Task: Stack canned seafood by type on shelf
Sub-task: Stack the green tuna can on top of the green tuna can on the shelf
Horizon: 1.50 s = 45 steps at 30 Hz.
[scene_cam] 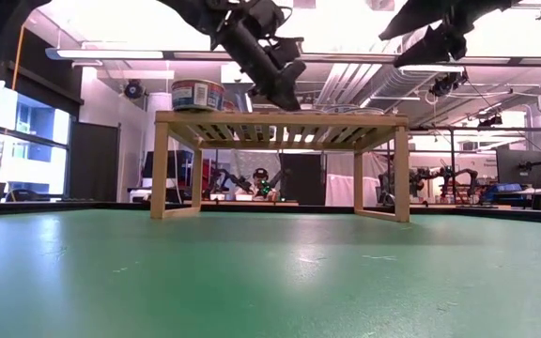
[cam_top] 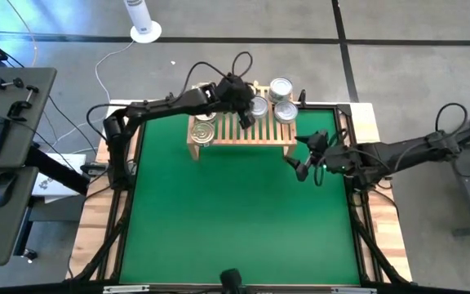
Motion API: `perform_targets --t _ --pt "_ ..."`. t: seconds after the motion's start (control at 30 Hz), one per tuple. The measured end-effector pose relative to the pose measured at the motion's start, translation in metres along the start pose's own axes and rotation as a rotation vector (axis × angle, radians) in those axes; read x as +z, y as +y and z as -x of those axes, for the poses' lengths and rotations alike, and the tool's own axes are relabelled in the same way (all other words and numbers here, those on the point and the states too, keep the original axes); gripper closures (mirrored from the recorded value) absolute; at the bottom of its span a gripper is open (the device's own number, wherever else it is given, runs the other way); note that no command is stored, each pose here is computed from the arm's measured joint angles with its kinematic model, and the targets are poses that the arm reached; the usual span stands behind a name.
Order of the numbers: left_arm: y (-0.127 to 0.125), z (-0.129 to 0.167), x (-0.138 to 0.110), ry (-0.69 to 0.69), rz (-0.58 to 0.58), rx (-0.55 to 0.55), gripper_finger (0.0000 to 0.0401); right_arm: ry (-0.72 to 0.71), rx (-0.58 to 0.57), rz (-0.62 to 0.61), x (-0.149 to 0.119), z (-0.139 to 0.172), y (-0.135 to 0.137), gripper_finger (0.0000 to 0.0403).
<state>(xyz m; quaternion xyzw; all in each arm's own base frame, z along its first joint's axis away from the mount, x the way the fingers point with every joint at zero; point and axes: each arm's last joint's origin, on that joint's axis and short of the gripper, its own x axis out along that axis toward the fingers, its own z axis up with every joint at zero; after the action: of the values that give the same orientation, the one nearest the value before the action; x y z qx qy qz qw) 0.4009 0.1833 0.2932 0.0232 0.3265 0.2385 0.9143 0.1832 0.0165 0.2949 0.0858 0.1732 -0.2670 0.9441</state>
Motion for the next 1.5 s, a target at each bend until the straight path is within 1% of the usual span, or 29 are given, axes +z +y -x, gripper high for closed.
perform_targets --t 0.07,0.13,0.23,0.4,0.53,0.67,0.77,1.0,1.07,1.13,1.2,1.27,1.4,1.5 --pt "0.005 -0.004 -0.001 -0.004 0.013 -0.020 0.0401 0.010 0.003 0.008 -0.002 -0.002 0.003 0.0004" --pt "0.007 -0.006 -0.004 0.006 0.020 -0.067 0.0401 0.019 0.004 0.018 -0.004 -0.007 0.007 0.0004" --pt "0.001 -0.004 -0.007 0.050 0.015 -0.139 0.0401 0.034 0.002 0.036 -0.007 -0.013 0.013 0.0004" --pt "-0.025 0.004 -0.007 0.084 -0.047 -0.233 0.0401 0.054 0.007 0.052 -0.011 -0.020 0.018 0.0004" --pt "-0.052 0.010 -0.006 0.074 -0.109 -0.331 0.0401 0.054 0.022 0.029 -0.011 -0.017 0.019 0.0004" --pt "-0.072 0.014 -0.003 0.050 -0.146 -0.367 0.0401 0.070 0.036 0.026 -0.013 -0.015 0.021 0.0004" --pt "-0.078 0.015 -0.002 0.031 -0.156 -0.373 0.0401 0.092 0.009 0.080 -0.018 -0.018 0.022 0.0004" --pt "-0.077 0.013 0.000 0.013 -0.151 -0.366 0.0401 0.123 -0.157 0.348 -0.034 -0.040 0.031 0.0004" --pt "-0.076 0.013 0.000 0.012 -0.150 -0.365 0.0401 0.132 -0.199 0.370 -0.036 -0.046 0.028 0.0004" --pt "-0.075 0.013 0.000 0.010 -0.149 -0.363 0.0401 0.124 -0.214 0.361 -0.037 -0.050 0.023 0.0004" --pt "-0.076 0.013 0.000 0.005 -0.149 -0.359 0.0401 0.101 -0.199 0.329 -0.038 -0.052 0.015 0.0004" --pt "-0.075 0.013 0.001 0.001 -0.149 -0.357 0.0401 0.066 -0.157 0.278 -0.040 -0.053 0.005 0.0006" --pt "-0.075 0.013 0.001 -0.001 -0.148 -0.355 0.0401 -0.017 -0.032 0.156 -0.048 -0.060 -0.010 0.0008" --pt "-0.075 0.013 0.001 -0.004 -0.152 -0.355 0.0401 -0.057 0.003 0.111 -0.058 -0.068 -0.019 0.0009"
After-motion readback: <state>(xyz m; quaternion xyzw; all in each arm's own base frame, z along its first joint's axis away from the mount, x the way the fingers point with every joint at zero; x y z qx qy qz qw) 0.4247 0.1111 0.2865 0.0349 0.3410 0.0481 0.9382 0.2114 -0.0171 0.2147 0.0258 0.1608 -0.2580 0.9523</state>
